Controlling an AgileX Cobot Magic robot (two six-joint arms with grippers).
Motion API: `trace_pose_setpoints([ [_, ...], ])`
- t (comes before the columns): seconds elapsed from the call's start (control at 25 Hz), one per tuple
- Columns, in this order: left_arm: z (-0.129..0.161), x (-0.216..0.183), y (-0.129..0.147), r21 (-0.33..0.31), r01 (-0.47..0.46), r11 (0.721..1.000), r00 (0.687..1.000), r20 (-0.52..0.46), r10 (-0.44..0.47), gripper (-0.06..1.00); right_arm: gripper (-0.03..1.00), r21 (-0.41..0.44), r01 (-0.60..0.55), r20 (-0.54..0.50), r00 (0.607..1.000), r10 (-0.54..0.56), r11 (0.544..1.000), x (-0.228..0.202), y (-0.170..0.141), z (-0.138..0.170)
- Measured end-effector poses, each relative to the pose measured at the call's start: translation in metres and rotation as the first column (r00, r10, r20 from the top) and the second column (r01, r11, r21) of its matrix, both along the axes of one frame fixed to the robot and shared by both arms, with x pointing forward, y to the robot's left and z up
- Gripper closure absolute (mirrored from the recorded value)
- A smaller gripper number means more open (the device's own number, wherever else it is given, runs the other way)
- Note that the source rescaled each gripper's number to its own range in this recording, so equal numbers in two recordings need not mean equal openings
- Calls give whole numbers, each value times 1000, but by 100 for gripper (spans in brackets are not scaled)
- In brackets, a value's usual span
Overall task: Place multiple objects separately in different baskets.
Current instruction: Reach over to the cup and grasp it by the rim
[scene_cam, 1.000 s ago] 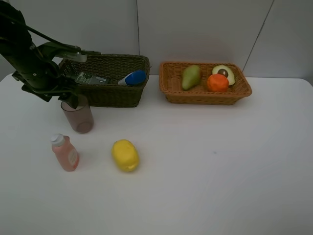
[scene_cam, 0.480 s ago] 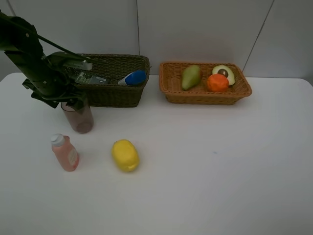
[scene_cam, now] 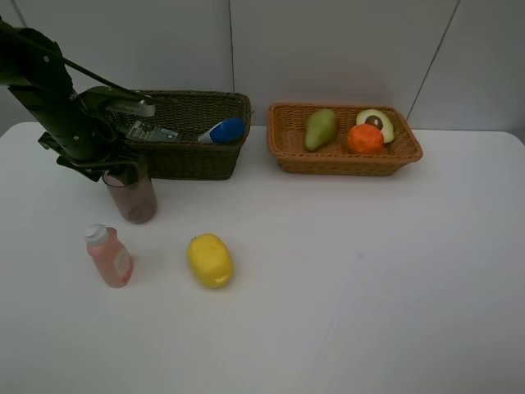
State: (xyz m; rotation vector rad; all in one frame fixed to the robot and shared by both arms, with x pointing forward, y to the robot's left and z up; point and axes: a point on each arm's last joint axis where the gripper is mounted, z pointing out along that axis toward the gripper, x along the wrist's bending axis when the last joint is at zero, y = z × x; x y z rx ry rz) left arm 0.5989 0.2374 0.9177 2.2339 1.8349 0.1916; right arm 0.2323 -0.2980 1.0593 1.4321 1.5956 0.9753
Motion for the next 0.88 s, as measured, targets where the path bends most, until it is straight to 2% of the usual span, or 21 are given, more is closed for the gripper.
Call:
trace_pose_setpoints([
  [0.28, 0, 0, 0, -1, -1, 1000, 1000, 0, 1, 80, -3, 0, 0, 0, 1000, 0, 1000, 0, 0, 0],
  [0.36, 0, 0, 0, -3, -2, 1000, 1000, 2, 2, 93, -3, 0, 0, 0, 1000, 0, 1000, 0, 0, 0],
  [0.88, 0, 0, -1, -17, -15, 1000, 1000, -4, 14, 94, -3, 0, 0, 0, 1000, 0, 1000, 0, 0, 0],
])
